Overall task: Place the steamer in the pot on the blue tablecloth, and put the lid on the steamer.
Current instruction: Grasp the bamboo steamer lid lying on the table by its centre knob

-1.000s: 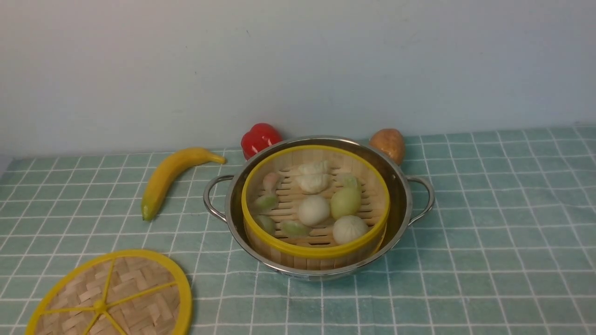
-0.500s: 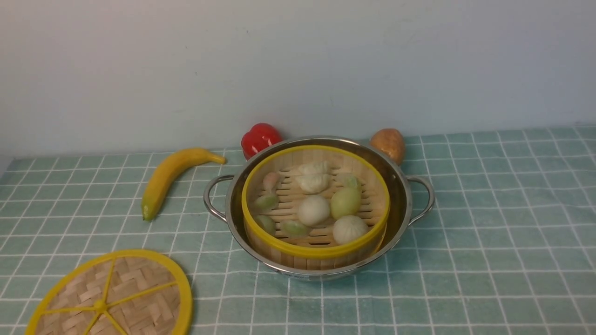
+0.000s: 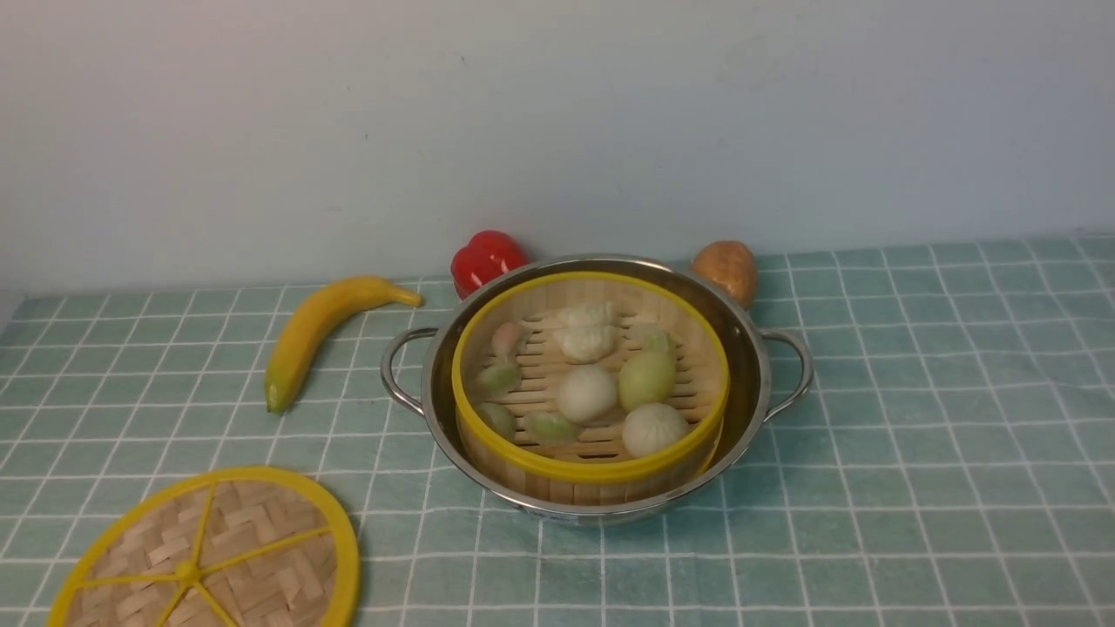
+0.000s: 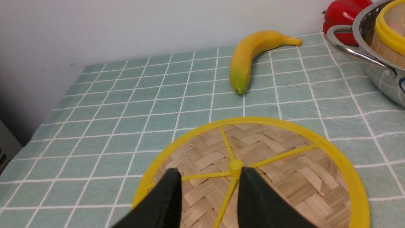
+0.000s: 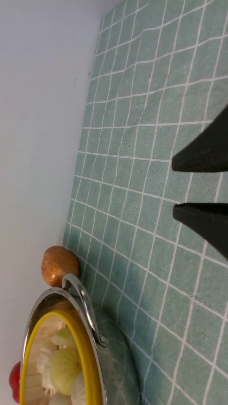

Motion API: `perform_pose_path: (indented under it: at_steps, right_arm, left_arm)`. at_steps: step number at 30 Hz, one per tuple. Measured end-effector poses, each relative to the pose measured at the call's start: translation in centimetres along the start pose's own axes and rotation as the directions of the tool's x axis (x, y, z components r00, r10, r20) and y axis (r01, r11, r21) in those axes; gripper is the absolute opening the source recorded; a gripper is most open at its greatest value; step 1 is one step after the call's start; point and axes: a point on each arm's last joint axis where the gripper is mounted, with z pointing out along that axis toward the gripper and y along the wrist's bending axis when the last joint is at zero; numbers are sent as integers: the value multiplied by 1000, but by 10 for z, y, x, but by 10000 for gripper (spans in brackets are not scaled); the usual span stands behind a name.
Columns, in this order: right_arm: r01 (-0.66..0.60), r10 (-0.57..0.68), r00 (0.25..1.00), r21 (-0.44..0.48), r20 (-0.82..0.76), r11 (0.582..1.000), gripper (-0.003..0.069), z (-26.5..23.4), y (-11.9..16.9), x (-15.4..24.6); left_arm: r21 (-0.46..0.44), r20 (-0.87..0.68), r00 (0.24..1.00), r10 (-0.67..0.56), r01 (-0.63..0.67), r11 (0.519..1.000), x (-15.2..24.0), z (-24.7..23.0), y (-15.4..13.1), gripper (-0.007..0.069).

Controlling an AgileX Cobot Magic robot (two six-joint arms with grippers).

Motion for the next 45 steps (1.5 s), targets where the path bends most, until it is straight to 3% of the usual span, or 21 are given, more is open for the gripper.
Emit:
perform_pose_path:
  at_steps: [23, 29, 35, 39, 45]
  right_arm:
    - [-4, 4, 1000, -1, 0, 1000, 230, 0, 0, 0]
    - [-6, 6, 1000, -2, 0, 1000, 240, 0, 0, 0]
    - [-6, 6, 1000, -2, 0, 1000, 240, 0, 0, 0]
    - [-6, 6, 1000, -2, 0, 1000, 240, 0, 0, 0]
    - [-6, 6, 1000, -2, 0, 1000, 240, 0, 0, 0]
  left_arm:
    - [-2, 3, 1000, 7, -7, 1000, 0, 0, 0, 243]
    - [57, 148, 959, -243, 237, 970, -14, -1, -2, 243]
    - [154, 269, 803, -532, 509, 847, -28, -4, 1, 243]
    - [192, 280, 768, -576, 542, 818, -42, -11, 2, 243]
    - [256, 189, 872, -452, 401, 880, -96, -49, -2, 243]
